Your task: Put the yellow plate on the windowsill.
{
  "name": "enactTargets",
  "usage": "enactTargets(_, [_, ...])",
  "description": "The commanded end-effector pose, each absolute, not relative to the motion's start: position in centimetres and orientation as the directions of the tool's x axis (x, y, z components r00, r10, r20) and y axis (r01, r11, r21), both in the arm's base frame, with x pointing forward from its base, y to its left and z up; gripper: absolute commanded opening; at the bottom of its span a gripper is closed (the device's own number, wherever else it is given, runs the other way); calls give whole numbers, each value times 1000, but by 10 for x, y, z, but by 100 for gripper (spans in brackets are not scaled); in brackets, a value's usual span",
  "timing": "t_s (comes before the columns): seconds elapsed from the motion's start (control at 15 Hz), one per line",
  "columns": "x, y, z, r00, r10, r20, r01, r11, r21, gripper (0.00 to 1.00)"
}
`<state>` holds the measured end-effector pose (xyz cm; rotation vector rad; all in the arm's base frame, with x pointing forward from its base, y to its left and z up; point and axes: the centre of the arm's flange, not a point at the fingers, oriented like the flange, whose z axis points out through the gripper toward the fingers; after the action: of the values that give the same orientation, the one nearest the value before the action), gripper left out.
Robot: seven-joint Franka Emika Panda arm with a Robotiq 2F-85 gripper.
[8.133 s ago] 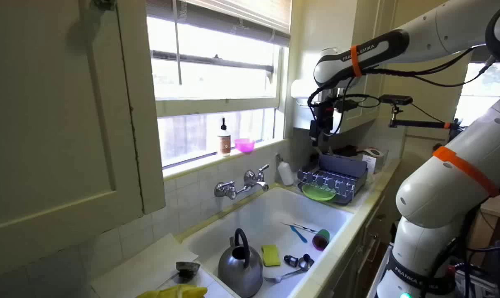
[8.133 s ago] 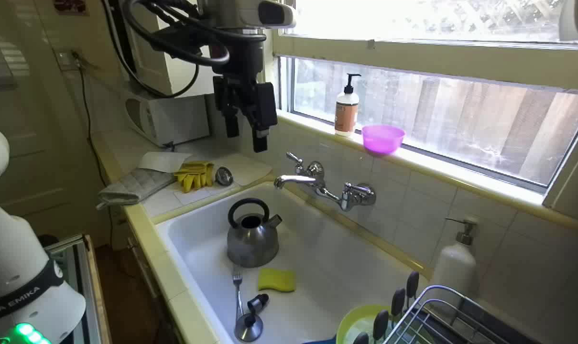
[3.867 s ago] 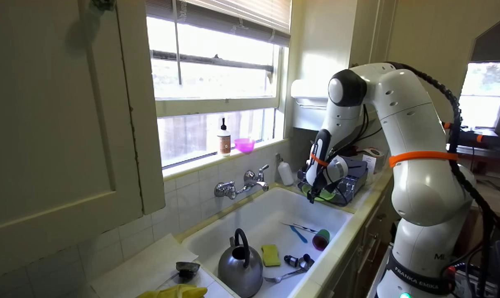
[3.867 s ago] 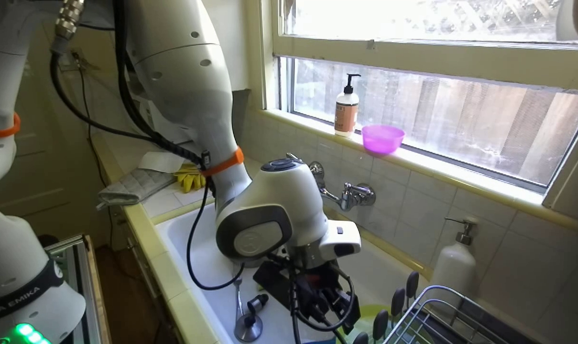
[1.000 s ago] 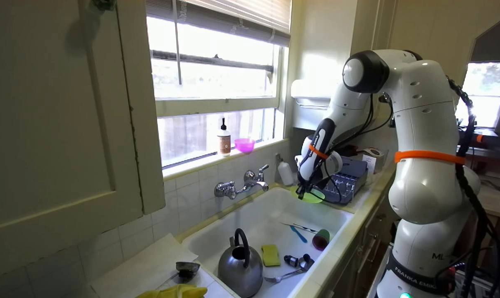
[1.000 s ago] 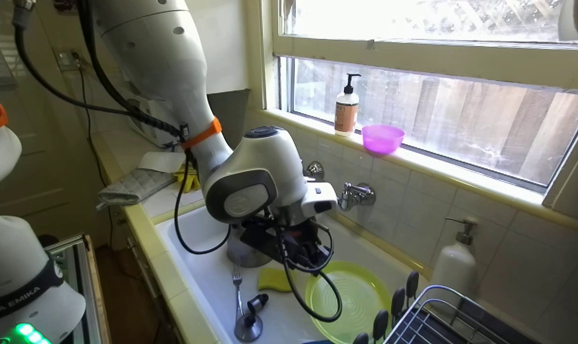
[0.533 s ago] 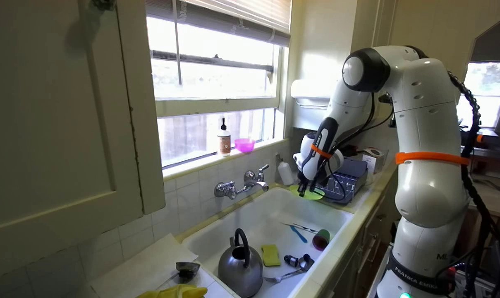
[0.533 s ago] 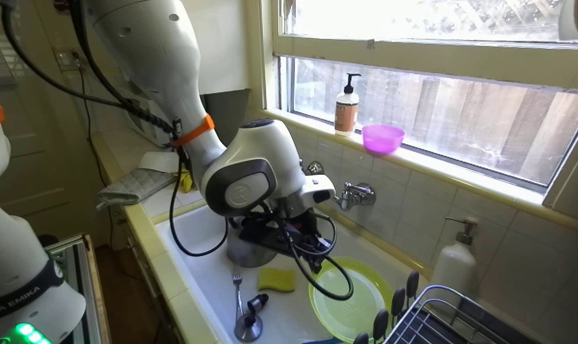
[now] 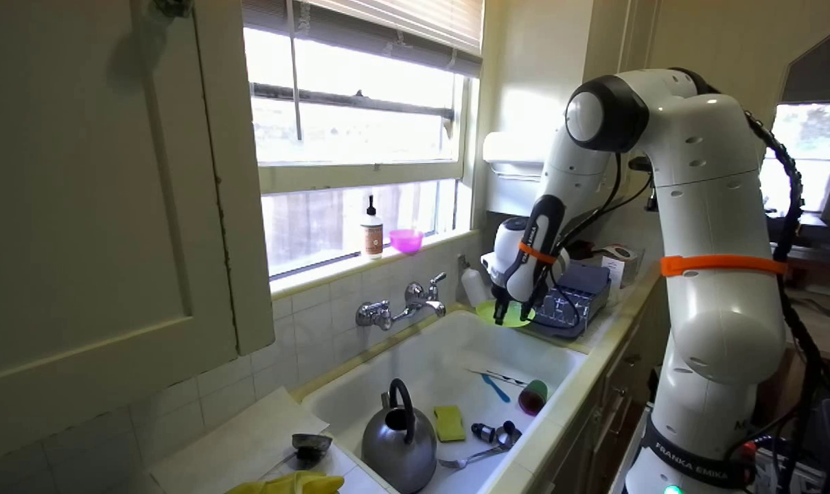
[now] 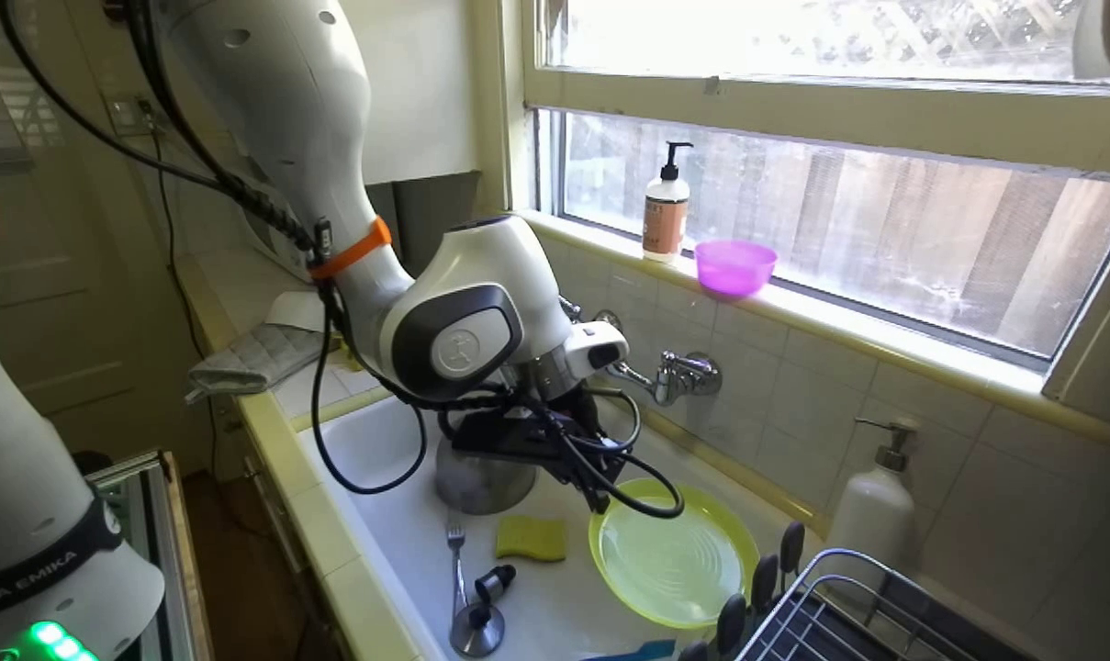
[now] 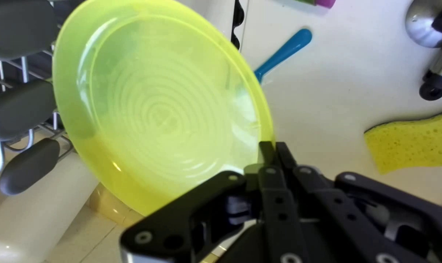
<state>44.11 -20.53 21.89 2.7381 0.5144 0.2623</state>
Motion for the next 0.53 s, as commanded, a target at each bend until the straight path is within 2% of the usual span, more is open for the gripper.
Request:
enactTargets(0.0, [428,-188,218,908,401,123,343,-878,334,1])
enactTargets(0.47, [410,-178,216,884,457,102,400,-850,342,1])
